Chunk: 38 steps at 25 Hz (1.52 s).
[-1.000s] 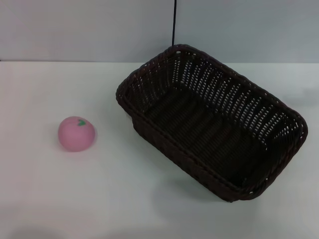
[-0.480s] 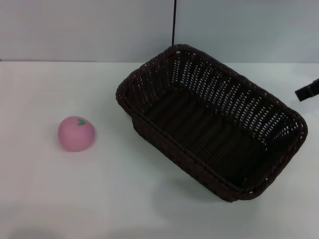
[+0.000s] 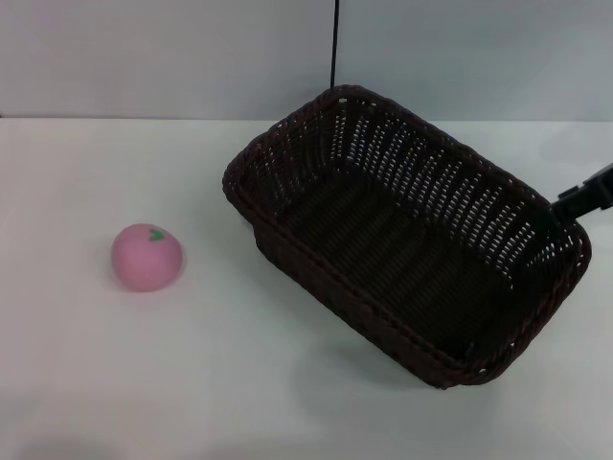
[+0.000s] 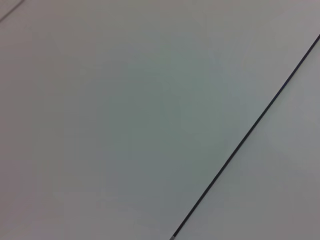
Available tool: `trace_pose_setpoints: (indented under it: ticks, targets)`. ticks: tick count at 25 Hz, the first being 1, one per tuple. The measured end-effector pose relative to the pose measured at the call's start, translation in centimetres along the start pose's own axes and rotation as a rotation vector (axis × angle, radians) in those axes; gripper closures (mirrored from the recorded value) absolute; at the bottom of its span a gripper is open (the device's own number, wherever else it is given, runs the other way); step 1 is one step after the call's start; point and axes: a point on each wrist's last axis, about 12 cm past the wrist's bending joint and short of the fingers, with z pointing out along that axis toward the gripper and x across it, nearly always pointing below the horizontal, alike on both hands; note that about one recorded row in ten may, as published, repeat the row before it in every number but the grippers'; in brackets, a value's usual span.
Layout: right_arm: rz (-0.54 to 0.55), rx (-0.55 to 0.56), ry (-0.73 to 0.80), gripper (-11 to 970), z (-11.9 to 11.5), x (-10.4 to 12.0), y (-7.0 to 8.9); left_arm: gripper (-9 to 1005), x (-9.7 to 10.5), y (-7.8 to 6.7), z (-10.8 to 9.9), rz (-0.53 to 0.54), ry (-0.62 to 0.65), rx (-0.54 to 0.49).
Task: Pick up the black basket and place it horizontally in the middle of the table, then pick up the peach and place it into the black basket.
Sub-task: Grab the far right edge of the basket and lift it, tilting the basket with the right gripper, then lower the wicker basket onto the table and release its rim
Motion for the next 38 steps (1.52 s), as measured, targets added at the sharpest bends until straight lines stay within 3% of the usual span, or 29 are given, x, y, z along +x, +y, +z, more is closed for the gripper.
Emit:
trace_pose_setpoints:
  ticks: [8, 16, 25, 38]
  targets:
    - [0.021, -0.014, 0.04, 171, 2.6, 0.9, -0.1, 398, 0.2, -0.1, -0.1, -0.01, 0.007, -0.001]
    - [0.005, -0.024, 0.057, 493, 3.2, 1.4, 0.1, 397, 0.3, -0.2, 0.0, -0.011, 0.009, 0.003]
    - [0.022, -0.034, 0.035, 731, 3.1, 1.9, -0.1, 397, 0.3, -0.2, 0.0, -0.016, 0.013, 0.006]
    - [-0.005, -0.138, -0.167, 803, 0.8, 3.1, -0.1, 397, 0.3, -0.3, 0.5, -0.019, 0.011, 0.016]
